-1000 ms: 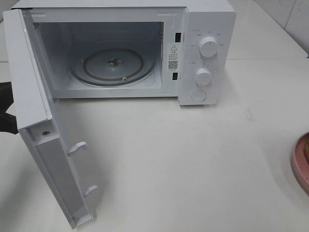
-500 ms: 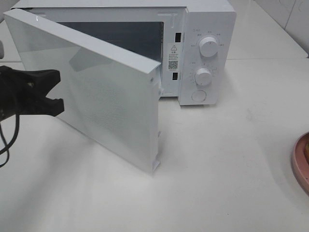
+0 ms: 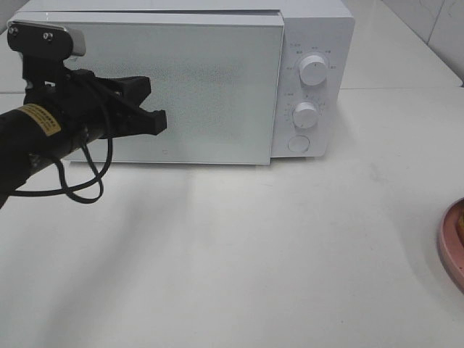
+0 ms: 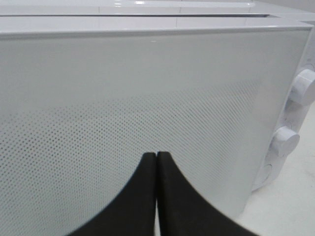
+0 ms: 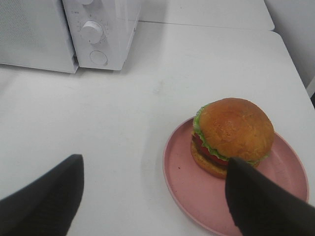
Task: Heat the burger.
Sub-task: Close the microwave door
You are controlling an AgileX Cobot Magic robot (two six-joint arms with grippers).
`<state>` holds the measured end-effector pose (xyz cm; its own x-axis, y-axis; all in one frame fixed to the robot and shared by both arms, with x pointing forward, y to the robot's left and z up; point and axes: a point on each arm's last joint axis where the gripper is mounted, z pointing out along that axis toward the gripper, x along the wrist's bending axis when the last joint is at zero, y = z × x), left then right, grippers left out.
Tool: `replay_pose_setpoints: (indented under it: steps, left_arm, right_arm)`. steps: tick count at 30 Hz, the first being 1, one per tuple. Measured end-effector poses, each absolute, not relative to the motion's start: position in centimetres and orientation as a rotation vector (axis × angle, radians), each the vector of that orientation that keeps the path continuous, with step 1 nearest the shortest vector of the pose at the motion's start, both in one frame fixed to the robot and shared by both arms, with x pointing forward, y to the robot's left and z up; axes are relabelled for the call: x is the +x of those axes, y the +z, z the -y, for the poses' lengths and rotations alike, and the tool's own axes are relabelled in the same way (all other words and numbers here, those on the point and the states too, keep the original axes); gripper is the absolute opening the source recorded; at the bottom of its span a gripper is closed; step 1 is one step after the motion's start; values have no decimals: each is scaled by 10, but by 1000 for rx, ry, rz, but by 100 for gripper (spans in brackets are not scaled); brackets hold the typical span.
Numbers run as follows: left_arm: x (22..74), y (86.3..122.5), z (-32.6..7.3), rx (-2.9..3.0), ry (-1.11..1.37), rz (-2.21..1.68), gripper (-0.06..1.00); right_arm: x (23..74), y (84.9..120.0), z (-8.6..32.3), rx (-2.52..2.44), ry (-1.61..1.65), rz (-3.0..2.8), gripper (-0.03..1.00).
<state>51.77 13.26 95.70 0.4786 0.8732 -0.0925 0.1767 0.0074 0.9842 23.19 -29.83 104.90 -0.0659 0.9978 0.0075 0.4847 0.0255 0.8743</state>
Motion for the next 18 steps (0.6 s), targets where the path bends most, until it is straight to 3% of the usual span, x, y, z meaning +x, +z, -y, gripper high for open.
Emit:
replay_pose_setpoints:
  steps: [18]
  left_arm:
    - [561,963,-79,1436,689,-991,0]
  right_arm:
    - [232,1049,298,1533,968,-1631,76]
